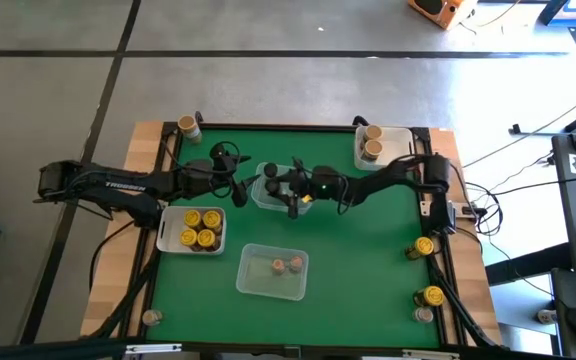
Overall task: Sort spices by type
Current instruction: Put the black spice bottle into the top transparent bin, then put the yellow spice can into the bottom white bin
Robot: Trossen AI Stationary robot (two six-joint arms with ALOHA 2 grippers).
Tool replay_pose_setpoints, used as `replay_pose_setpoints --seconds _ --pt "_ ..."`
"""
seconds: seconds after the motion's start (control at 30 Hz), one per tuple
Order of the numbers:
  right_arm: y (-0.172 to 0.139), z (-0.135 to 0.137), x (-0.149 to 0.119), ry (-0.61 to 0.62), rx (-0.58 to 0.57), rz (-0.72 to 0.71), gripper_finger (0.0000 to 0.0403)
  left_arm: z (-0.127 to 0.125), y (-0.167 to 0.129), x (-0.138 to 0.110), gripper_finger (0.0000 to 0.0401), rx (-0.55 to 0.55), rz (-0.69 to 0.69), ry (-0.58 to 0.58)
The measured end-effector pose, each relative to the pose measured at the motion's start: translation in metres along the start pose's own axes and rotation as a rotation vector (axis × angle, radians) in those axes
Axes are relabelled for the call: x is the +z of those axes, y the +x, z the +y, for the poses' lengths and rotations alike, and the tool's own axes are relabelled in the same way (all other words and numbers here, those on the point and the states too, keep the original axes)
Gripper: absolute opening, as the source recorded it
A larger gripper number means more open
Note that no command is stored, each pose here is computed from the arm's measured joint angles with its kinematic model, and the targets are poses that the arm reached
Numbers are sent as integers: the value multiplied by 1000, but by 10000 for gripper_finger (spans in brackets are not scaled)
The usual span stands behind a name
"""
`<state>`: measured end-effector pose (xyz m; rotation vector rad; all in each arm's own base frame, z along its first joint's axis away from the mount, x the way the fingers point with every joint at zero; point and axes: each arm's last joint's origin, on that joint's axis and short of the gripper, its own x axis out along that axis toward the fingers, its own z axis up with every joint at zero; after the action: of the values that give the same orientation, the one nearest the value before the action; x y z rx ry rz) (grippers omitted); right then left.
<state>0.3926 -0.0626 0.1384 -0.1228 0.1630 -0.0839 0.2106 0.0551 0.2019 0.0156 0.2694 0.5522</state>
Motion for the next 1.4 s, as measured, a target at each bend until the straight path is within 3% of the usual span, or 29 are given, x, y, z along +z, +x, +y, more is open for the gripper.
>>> replay_pose_setpoints --seconds 0.33,0.6,0.73,0.93,1.07,1.4 --pt "9 2 -20 38 12 4 203 0 0 0 301 0 0 -1" --pt "12 2 -20 31 15 32 304 0 0 0 301 0 1 -1" --pt "10 1 -20 14 -20 75 330 0 0 0 301 0 1 -1" --pt "2 -2 -1 -10 -40 127 332 0 0 0 301 0 1 -1" --pt "-11 -2 19 -111 32 194 330 0 0 0 301 0 1 -1" --pt "-72 -10 100 -167 23 203 330 0 0 0 301 0 1 2"
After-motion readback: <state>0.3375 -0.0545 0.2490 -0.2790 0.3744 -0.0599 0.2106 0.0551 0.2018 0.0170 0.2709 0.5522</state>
